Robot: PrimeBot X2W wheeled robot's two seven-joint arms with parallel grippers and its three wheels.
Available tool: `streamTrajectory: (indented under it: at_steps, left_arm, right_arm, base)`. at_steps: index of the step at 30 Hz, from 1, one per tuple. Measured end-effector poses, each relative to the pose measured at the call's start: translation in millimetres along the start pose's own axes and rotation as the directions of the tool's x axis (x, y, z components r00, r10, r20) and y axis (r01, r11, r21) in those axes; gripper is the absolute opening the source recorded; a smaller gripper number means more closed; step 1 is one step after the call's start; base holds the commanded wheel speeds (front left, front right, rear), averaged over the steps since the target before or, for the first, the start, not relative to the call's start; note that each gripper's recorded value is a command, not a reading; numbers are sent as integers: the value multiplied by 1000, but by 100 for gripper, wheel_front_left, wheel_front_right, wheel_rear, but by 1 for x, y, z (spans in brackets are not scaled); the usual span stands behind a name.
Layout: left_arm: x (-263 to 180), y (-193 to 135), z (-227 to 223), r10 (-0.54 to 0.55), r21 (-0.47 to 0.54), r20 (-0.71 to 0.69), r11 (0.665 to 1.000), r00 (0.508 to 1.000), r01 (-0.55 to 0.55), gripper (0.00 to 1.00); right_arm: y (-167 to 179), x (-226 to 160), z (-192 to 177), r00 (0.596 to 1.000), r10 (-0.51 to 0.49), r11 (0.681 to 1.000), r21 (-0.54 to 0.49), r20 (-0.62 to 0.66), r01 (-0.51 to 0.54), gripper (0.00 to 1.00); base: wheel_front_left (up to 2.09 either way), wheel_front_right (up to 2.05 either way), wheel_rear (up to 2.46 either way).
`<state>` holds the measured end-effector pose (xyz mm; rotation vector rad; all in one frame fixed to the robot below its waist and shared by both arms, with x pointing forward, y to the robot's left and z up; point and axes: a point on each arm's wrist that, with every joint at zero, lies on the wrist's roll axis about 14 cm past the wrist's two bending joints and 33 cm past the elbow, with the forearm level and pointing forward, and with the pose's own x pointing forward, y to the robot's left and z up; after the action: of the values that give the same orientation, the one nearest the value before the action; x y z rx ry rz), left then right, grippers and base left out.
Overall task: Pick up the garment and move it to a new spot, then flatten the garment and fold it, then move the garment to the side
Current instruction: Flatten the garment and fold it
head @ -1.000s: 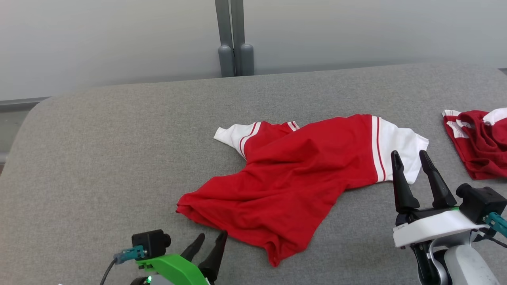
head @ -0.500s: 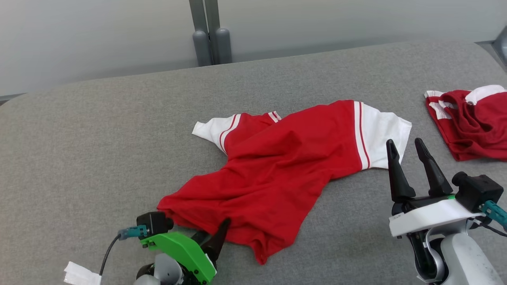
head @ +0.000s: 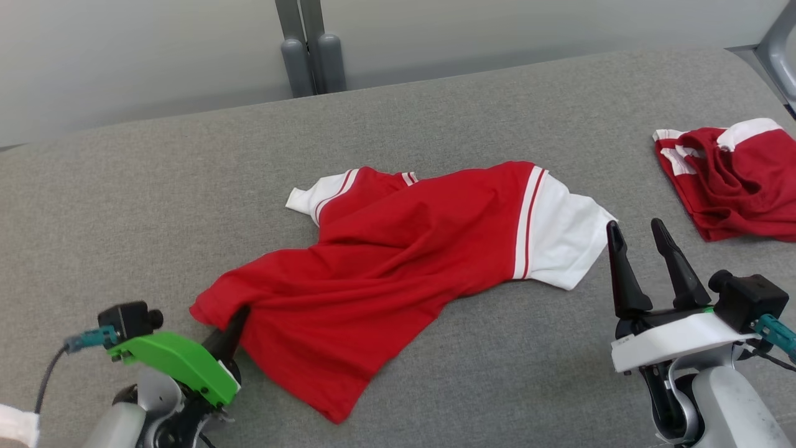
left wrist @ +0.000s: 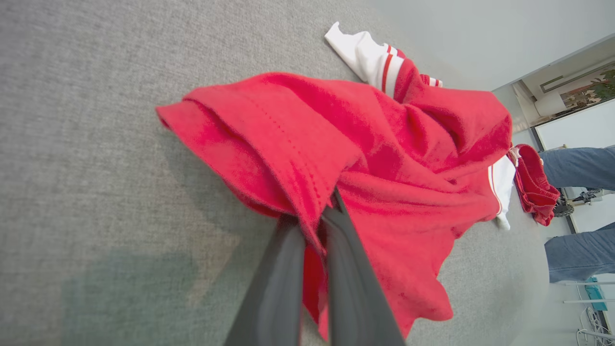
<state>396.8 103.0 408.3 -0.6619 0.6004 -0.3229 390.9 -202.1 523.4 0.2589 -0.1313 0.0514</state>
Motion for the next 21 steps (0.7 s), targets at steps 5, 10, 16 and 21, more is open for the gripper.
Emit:
streamTrajectory:
  at_steps: [5, 10, 16, 21]
  left_arm:
    - [9, 4, 30, -11, -1, -49, 1000, 999, 11, 0]
    - [19, 23, 57, 44, 44, -82, 998, 996, -41, 0]
    - [21, 33, 60, 93, 72, -107, 994, 990, -86, 100]
    - [8, 37, 67, 113, 133, -83, 986, 990, -101, 100]
  right_arm:
    - [2, 7, -4, 1000, 14, 1000, -7, -12, -14, 100]
    - [-3, 10, -11, 999, 3, 1000, -13, -32, -3, 100]
    - [-2, 8, -15, 999, 1, 1000, -8, -45, -2, 100]
    - [0, 7, -13, 999, 3, 1000, -2, -39, -3, 100]
  base:
    - [0, 0, 0]
    - [0, 0, 0]
    - [0, 0, 0]
    - [0, 0, 0]
